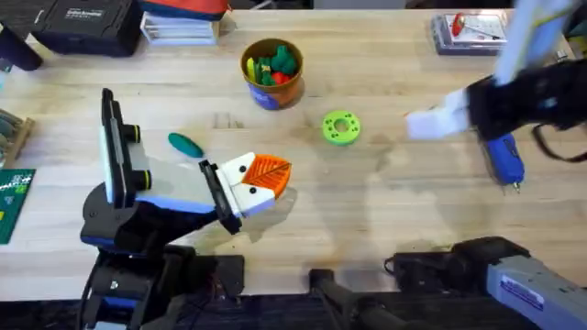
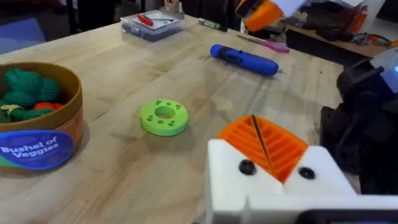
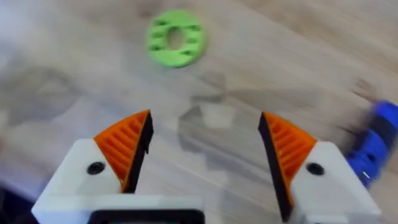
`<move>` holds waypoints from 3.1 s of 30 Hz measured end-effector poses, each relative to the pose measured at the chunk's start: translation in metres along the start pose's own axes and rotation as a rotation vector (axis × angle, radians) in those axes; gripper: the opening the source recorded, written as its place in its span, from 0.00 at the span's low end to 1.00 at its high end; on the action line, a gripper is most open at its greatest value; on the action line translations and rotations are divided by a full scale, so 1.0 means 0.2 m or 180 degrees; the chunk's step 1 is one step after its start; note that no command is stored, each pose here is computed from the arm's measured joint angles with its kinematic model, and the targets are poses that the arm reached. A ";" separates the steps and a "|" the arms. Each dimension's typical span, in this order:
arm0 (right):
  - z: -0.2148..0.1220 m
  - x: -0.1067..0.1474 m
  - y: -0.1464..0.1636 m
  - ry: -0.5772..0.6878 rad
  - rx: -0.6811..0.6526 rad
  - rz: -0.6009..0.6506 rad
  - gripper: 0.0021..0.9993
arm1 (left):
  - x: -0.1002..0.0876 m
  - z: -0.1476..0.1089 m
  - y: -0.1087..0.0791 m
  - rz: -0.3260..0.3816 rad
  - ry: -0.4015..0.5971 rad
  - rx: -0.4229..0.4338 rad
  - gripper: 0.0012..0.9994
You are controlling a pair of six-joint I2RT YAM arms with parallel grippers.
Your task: Pick up the gripper from the table and insert it into the empty holder that is missing its gripper. Then pick up a screw, insert it into the mounting hole, and use the screwdriver to tighten it. Finally, clean up the table by picking up the vegetable and placing it into the bucket.
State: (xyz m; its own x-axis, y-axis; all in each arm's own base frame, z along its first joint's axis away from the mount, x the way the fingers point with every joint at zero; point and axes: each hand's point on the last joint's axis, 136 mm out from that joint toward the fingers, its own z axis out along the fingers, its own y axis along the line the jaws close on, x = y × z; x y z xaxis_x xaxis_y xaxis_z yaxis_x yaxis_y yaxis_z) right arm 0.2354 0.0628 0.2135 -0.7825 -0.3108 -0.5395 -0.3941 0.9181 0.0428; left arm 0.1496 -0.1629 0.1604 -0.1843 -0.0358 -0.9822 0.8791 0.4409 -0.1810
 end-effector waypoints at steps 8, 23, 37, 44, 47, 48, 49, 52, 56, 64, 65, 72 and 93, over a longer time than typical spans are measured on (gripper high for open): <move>-0.12 0.15 -0.57 0.0127 0.1199 0.0824 0.99 | 0.00 0.00 0.00 -0.0001 0.0000 0.0000 0.00; 0.11 0.40 -1.13 0.0898 0.1457 0.0863 0.99 | 0.00 0.00 0.00 0.0001 0.0000 0.0000 0.01; 0.54 0.54 -1.22 0.1264 0.0877 0.0671 0.99 | 0.00 0.00 0.00 0.0002 0.0000 0.0000 0.00; 0.62 0.55 -1.23 0.1260 0.0802 0.0682 0.99 | 0.00 0.00 0.00 0.0001 0.0000 0.0000 0.00; 0.63 0.55 -1.24 0.1229 0.0791 0.0681 0.99 | 0.00 0.00 0.00 0.0001 0.0000 0.0000 0.00; 0.63 0.55 -1.24 0.1225 0.0785 0.0681 0.99 | 0.00 0.00 0.00 0.0000 0.0000 0.0000 0.00; 0.63 0.55 -1.24 0.1224 0.0784 0.0680 0.99 | 0.00 0.00 0.00 0.0000 0.0000 0.0000 0.00; 0.64 0.55 -1.24 0.1231 0.0769 0.0694 0.99 | 0.00 0.00 0.00 0.0000 0.0000 0.0000 0.00; 0.63 0.56 -1.24 0.1219 0.0747 0.0734 0.99 | 0.00 0.00 0.00 0.0000 0.0000 0.0000 0.00; 0.64 0.57 -1.22 0.1192 0.0646 0.0800 0.56 | 0.00 0.00 0.00 0.0000 0.0000 0.0000 0.00; 0.64 0.57 -1.22 0.1192 0.0647 0.0793 0.45 | 0.00 0.00 0.00 0.0000 0.0000 0.0000 0.00; 0.64 0.57 -1.26 0.1187 0.0745 0.0772 0.02 | 0.00 0.00 0.00 0.0001 0.0000 0.0000 0.00; 0.34 0.18 -1.29 0.0328 0.1401 0.1041 0.02 | 0.00 0.00 0.00 0.0000 0.0000 0.0000 0.00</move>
State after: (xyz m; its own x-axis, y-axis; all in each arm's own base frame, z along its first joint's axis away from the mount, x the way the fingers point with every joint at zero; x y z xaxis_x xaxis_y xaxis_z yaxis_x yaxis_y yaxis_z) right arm 0.3413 -0.1694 0.1260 -0.8821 0.0055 -0.4711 0.0985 0.9800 -0.1730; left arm 0.1496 -0.1629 0.1604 -0.1842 -0.0357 -0.9822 0.8791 0.4409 -0.1809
